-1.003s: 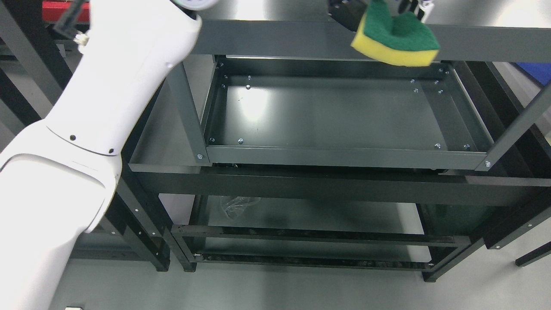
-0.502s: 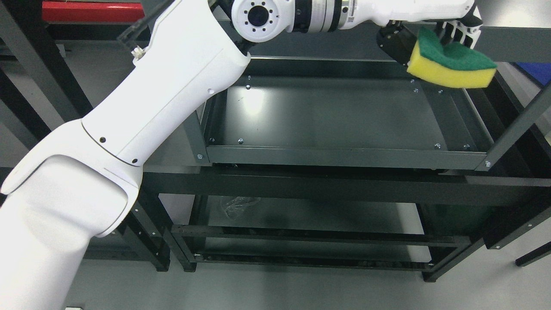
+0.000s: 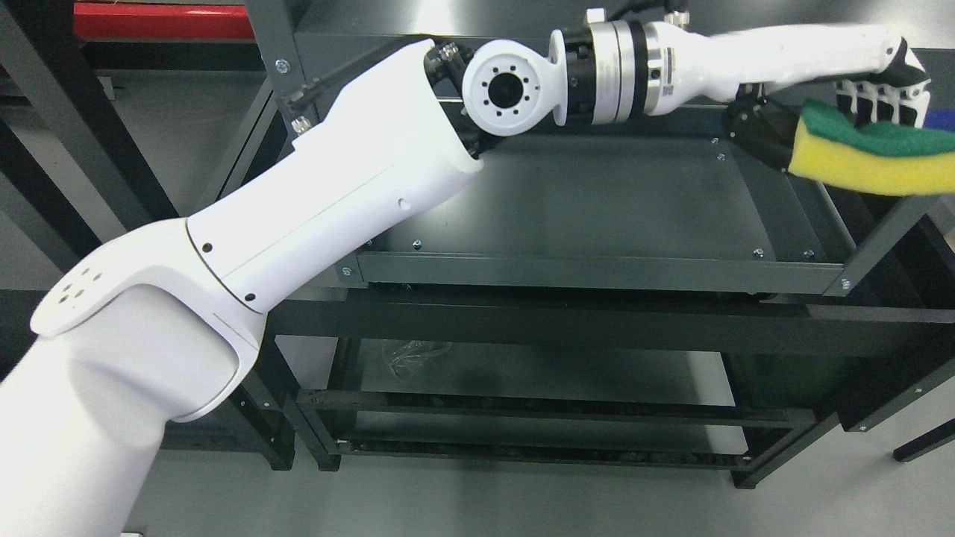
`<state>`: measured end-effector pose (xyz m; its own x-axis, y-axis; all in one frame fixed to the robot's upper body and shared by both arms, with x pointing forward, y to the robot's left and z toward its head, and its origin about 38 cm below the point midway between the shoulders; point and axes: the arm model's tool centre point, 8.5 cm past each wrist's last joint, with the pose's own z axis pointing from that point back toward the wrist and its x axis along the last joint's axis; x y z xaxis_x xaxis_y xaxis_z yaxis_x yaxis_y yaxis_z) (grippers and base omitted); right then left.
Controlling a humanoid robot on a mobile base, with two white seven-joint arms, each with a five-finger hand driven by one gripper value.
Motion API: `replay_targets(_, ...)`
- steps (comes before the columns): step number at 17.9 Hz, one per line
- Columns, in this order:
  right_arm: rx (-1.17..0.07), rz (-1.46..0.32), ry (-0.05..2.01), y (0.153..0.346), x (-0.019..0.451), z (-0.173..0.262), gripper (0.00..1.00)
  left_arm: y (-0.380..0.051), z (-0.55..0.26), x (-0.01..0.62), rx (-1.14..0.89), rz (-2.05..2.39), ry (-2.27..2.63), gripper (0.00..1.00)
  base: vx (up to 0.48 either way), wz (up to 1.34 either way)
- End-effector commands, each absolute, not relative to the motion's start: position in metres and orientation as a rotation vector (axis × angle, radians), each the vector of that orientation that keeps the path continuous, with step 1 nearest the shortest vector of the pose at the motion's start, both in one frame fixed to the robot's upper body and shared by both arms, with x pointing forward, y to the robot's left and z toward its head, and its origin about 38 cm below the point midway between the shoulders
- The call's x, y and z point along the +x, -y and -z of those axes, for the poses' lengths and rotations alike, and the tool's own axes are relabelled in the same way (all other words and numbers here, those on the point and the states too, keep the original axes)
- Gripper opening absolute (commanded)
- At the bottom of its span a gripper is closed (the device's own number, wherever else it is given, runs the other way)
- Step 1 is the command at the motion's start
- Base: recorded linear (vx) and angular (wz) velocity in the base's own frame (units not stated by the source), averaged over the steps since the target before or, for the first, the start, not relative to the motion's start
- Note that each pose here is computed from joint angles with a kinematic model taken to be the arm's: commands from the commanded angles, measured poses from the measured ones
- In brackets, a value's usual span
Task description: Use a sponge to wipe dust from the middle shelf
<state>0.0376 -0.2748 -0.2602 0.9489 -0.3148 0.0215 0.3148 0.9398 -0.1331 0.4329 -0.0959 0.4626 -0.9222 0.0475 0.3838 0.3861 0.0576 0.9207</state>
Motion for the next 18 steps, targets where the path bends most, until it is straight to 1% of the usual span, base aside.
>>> replay_targets(1, -0.153, 0.323, 0.019, 0.287, 0.043, 0.259, 1.00, 0.110, -0.317, 0.404, -0.789, 1.919, 1.773, 0.06, 0.000, 0.00)
replay_targets(5, -0.153, 0.323, 0.019, 0.287, 0.043, 0.259, 1.00, 0.094, -0.247, 0.400, -0.928, 1.652, 1.723, 0.04, 0.000, 0.00)
replay_targets(8, -0.153, 0.323, 0.019, 0.287, 0.043, 0.259, 1.00, 0.070, -0.207, 0.399, -0.956, 1.379, 1.784, 0.00, 0.000, 0.00)
replay_targets(9, -0.154, 0.321, 0.019, 0.287, 0.043, 0.259, 1.00, 0.059, -0.205, 0.406, -0.924, 1.237, 1.839, 0.00, 0.000, 0.00)
replay_targets(11, -0.153, 0.323, 0.019, 0.287, 0.043, 0.259, 1.00, 0.031, -0.213, 0.426, -0.779, 0.935, 1.971, 0.00, 0.000, 0.00)
replay_targets(13, -0.153, 0.323, 0.019, 0.287, 0.043, 0.259, 1.00, -0.005, -0.222, 0.437, -0.640, 0.731, 2.073, 0.01, 0.000, 0.00)
replay_targets(18, -0.153, 0.323, 0.019, 0.287, 0.043, 0.259, 1.00, -0.087, -0.234, 0.419, -0.478, 0.285, 2.142, 0.02, 0.000, 0.00)
